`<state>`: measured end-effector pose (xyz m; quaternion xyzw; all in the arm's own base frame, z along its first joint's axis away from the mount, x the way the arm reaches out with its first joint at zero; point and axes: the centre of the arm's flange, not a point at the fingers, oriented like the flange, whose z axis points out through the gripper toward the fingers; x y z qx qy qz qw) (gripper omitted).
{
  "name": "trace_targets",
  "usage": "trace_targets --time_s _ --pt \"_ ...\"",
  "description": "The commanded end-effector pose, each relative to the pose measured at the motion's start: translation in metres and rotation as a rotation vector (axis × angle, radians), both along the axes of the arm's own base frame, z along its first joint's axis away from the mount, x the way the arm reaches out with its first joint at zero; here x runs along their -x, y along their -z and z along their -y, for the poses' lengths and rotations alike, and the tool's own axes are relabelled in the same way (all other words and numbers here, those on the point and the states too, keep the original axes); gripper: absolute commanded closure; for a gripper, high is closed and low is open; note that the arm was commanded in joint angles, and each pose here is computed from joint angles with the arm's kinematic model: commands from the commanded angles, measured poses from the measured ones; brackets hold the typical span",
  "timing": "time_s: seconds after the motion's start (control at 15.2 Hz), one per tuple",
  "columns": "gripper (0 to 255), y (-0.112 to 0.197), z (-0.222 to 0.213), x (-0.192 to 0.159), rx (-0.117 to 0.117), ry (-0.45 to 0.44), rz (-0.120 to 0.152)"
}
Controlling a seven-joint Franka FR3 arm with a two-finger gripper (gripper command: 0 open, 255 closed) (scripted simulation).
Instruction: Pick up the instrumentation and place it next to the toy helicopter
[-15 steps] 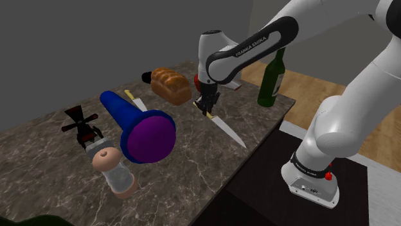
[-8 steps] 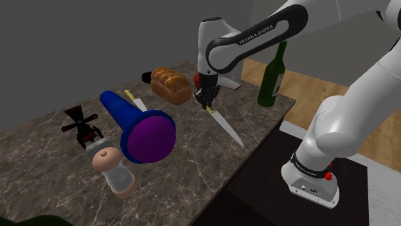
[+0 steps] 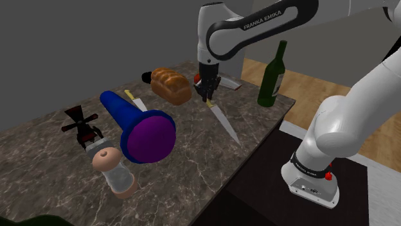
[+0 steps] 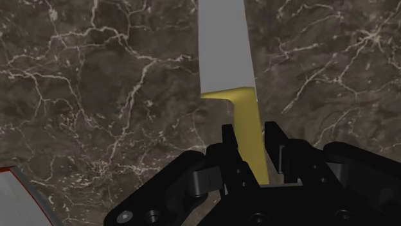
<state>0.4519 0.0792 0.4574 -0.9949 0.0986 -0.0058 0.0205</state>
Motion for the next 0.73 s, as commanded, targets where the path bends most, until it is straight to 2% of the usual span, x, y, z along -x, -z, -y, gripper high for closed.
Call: trace_targets --time_s 0.0,0.59,0.66 --pt "255 -0.012 0.000 0.000 0.000 0.000 0.000" --pt "255 -0.055 0.000 0.000 0.000 0.000 0.000" --pt "255 -0.055 -0.006 -0.011 0.000 0.000 0.000"
